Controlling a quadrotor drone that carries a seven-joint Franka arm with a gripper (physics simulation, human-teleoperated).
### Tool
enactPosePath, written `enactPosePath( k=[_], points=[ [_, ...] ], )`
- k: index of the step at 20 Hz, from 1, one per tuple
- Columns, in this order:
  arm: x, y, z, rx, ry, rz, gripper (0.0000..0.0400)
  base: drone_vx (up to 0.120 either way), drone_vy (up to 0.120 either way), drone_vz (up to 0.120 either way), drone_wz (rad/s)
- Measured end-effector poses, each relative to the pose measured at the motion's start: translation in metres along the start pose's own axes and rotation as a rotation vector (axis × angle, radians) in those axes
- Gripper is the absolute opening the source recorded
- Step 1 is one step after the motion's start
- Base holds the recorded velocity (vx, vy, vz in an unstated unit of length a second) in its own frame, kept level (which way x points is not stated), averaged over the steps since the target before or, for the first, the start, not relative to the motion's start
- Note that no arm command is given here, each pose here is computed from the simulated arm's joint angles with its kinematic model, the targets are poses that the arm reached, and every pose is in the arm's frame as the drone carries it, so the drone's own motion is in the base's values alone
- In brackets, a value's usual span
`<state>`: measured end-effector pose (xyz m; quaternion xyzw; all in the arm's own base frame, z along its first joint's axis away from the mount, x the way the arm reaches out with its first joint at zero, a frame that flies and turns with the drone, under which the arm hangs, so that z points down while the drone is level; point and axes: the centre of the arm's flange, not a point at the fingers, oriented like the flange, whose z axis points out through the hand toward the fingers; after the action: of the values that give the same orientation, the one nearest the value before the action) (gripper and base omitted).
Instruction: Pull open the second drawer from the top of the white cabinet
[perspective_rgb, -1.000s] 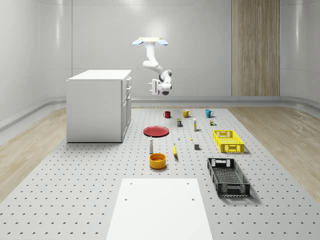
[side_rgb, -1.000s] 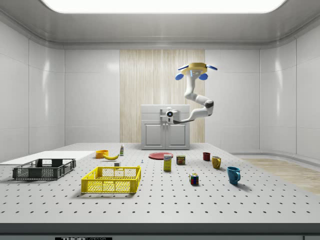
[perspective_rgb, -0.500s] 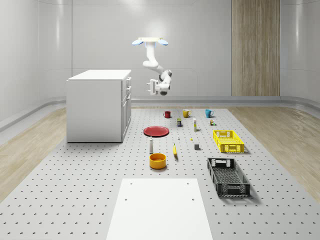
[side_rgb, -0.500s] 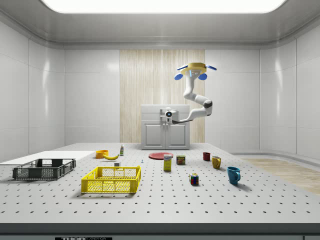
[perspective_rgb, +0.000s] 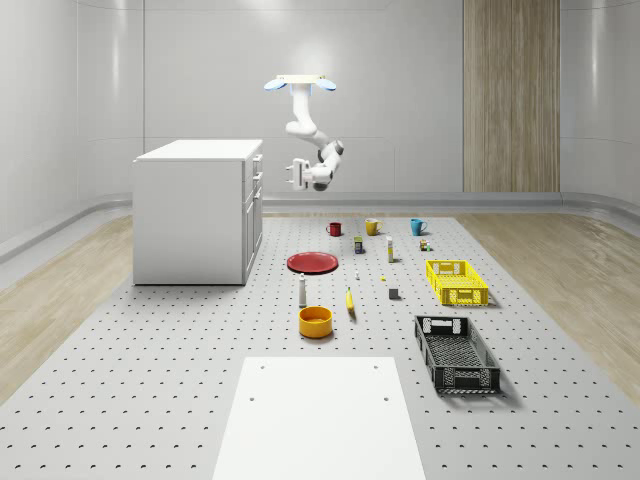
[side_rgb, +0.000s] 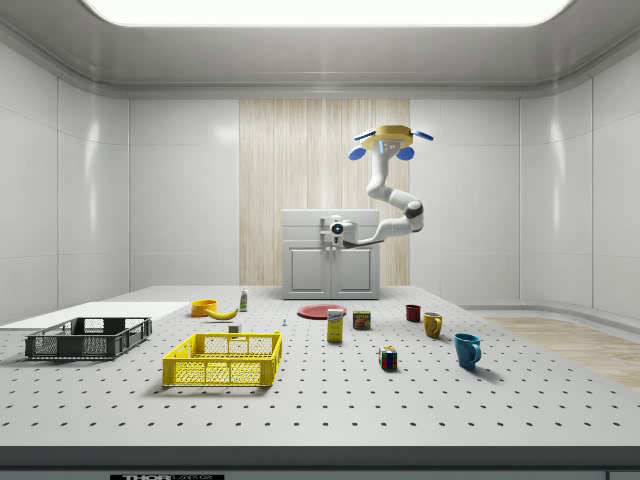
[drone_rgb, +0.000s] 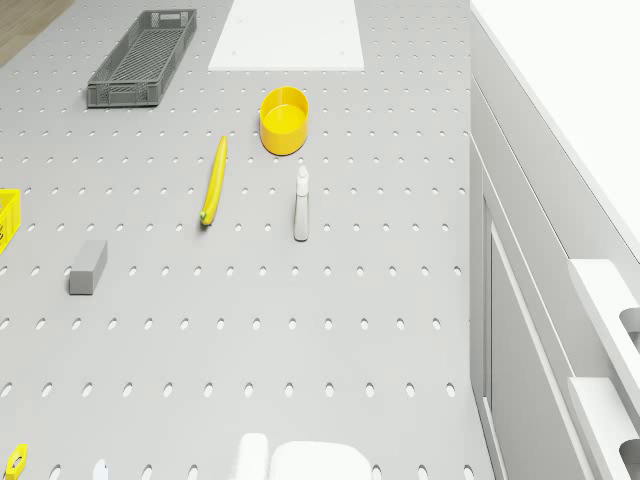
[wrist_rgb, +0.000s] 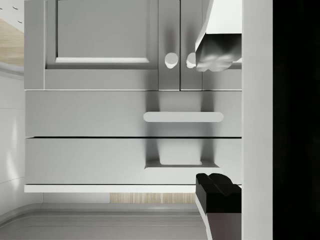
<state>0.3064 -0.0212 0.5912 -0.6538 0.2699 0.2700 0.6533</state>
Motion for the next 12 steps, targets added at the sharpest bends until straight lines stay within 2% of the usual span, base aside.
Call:
enactPosePath(
  k=[12],
  points=[
    [0.000,0.000,0.061,0.000,0.000,0.000,0.0300,0.000,0.000,0.000,0.000]
  ],
)
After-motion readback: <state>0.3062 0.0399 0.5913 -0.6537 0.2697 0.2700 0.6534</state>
